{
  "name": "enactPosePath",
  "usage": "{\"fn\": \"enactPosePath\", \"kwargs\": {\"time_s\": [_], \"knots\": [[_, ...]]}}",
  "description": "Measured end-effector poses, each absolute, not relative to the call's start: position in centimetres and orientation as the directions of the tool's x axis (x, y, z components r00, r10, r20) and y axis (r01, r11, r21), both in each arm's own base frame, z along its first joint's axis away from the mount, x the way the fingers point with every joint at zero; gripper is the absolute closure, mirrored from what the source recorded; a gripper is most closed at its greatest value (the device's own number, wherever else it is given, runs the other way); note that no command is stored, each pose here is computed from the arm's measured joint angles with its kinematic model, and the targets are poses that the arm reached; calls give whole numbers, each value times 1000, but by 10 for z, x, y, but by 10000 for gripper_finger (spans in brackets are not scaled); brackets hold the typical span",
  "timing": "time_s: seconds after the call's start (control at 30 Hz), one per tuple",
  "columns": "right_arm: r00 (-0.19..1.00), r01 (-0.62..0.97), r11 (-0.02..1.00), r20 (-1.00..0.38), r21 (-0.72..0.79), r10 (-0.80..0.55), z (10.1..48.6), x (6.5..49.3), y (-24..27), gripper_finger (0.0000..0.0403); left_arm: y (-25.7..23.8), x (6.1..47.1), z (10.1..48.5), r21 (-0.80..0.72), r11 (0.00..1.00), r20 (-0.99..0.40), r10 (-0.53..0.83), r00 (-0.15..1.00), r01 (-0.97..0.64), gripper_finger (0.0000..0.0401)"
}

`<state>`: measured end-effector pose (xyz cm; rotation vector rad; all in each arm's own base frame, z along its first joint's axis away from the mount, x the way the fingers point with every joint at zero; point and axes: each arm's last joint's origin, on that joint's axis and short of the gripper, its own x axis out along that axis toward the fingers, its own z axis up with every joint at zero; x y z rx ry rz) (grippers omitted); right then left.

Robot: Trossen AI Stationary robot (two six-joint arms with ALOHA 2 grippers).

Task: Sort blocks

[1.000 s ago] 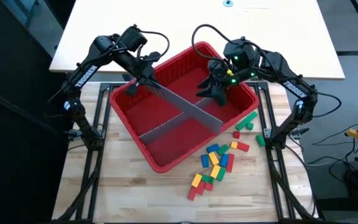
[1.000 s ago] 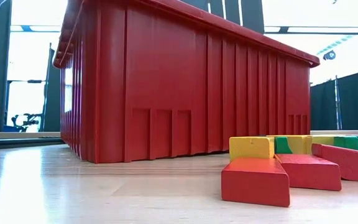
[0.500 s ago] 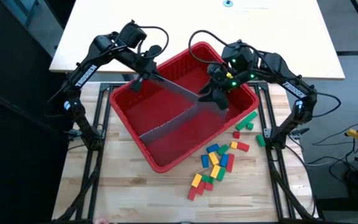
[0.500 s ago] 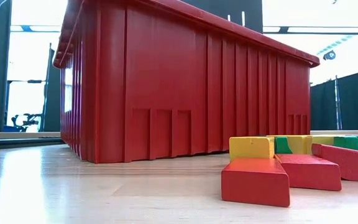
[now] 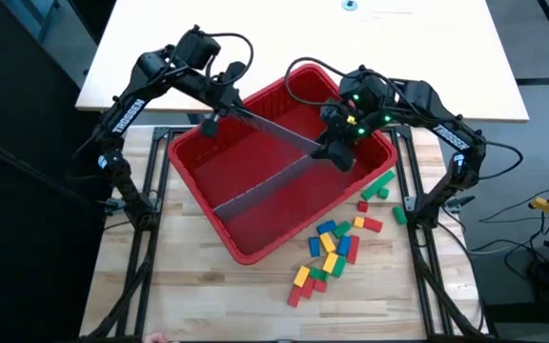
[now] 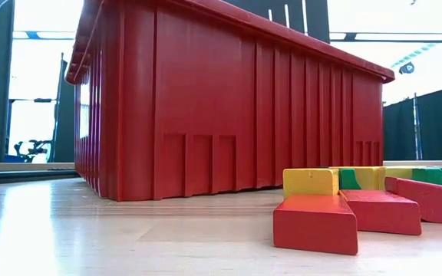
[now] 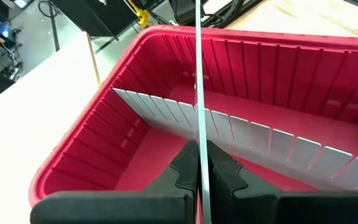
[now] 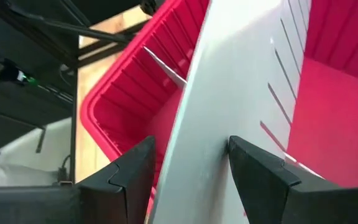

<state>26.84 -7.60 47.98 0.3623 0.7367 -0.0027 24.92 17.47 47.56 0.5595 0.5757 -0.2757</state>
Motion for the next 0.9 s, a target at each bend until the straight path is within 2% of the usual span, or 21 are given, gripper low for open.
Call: {"fn": "enactPosePath", "kwargs": {"time_s": [0.33, 0.6, 0.7, 0.9], "knots": [[666, 180, 938, -738, 295, 105, 474, 258, -74, 219, 176, 244, 473, 384, 834, -610, -92, 787, 396, 401], [663, 175, 942, -742, 286, 102, 475, 253, -73, 226, 180, 240, 471, 379, 841, -630, -71, 773, 387, 401], [660, 148, 950, -743, 274, 112, 475, 254, -71, 261, 181, 239, 471, 380, 843, -630, -66, 774, 382, 401], [657, 128, 959, -746, 254, 109, 475, 254, -70, 386, 182, 238, 471, 379, 844, -632, -64, 772, 380, 401]]}}
